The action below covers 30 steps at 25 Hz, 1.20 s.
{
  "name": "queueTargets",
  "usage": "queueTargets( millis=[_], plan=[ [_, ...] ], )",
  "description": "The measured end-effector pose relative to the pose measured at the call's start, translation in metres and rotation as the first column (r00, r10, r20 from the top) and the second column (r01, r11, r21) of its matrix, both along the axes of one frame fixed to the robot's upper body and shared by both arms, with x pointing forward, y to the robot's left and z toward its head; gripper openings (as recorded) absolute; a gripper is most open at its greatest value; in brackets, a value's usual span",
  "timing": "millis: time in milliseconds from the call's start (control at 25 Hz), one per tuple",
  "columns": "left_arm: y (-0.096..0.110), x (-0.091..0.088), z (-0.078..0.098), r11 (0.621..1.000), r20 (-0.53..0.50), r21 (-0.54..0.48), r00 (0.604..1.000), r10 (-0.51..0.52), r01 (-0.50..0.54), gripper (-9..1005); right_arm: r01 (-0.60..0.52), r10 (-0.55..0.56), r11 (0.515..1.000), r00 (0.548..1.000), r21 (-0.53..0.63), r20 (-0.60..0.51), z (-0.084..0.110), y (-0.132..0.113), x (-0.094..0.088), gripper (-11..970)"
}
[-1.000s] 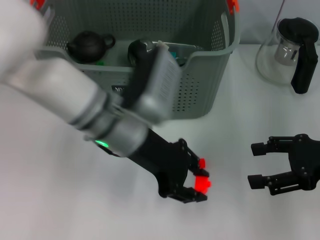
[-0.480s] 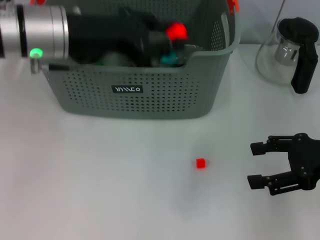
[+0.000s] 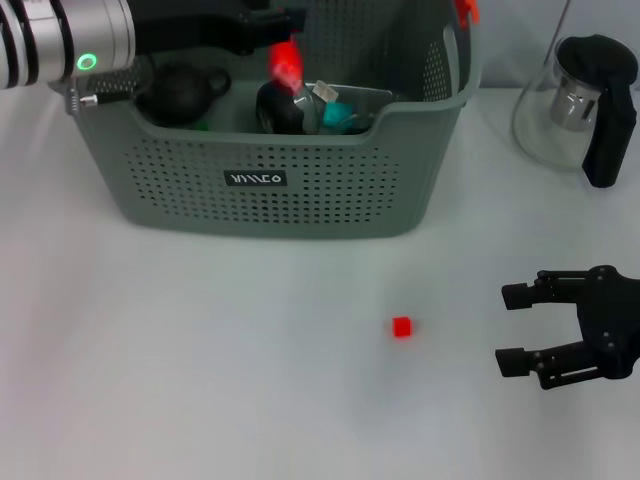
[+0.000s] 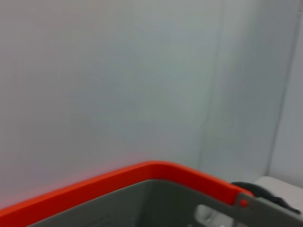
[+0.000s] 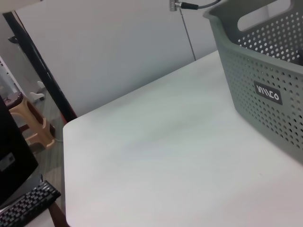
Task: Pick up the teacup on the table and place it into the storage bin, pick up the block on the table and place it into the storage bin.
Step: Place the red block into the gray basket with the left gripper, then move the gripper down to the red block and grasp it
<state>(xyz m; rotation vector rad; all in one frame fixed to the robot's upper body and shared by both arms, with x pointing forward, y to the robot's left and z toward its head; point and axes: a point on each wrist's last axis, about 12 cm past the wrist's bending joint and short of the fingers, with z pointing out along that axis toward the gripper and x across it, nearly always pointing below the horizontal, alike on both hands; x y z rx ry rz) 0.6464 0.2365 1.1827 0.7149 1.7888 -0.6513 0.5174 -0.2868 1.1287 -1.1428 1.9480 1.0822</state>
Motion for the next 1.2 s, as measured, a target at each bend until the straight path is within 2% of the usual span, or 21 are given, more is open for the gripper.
queueTargets(
  millis=[280,400,480,520,560,600,680,800,1000,1080,1200],
  plan=[
    [0.003,0.002,0.004,1.0,0.021,0.004,0.999,0.03,-0.03,588,0.004,-0.004,1.0,1.0,0.0,-0.005,-0.001,-0.001,-0.001,942],
    [0.007,-0.004,0.009,1.0,0.023,0.006,1.0,-0.007,0.007,726,0.006,-0.006,1.0,1.0,0.0,-0.005,-0.001,-0.001,-0.001,942],
    [0.007,-0.017,0.014,0.994,0.025,0.015,0.993,-0.112,0.111,818,0.007,-0.007,1.0,1.0,0.002,-0.008,-0.002,-0.001,-0.002,942],
    [0.004,-0.036,0.016,0.966,0.035,0.039,0.966,-0.257,0.255,885,0.007,-0.007,1.0,1.0,0.002,-0.011,-0.002,-0.001,-0.002,942],
    [0.002,-0.047,0.014,0.941,0.038,0.052,0.941,-0.336,0.334,952,0.008,-0.008,1.0,1.0,0.002,-0.013,-0.003,-0.002,-0.002,942],
    [0.002,-0.047,0.014,0.941,0.038,0.052,0.941,-0.336,0.334,952,0.009,-0.009,1.0,1.0,0.002,-0.013,-0.003,-0.002,-0.002,942],
    [-0.003,-0.067,0.007,0.889,0.049,0.078,0.889,-0.455,0.451,951,0.013,-0.013,1.0,1.0,0.001,-0.014,-0.003,-0.002,-0.001,942],
    [-0.008,-0.09,-0.006,0.823,0.063,0.104,0.822,-0.566,0.558,951,0.018,-0.018,1.0,1.0,0.0,-0.02,-0.004,-0.004,0.0,941],
    [-0.008,-0.111,-0.019,0.747,0.055,0.102,0.746,-0.663,0.656,951,0.027,-0.027,1.0,1.0,-0.013,-0.01,-0.007,0.001,0.009,914],
    [-0.006,-0.117,-0.023,0.73,0.033,0.092,0.731,-0.682,0.677,951,0.027,-0.027,0.999,1.0,-0.035,-0.006,-0.011,0.007,0.014,900],
    [0.0,-0.124,-0.029,0.741,0.014,0.074,0.742,-0.67,0.668,951,0.012,-0.012,0.997,1.0,-0.081,-0.001,-0.018,0.021,0.024,880]
  ],
)
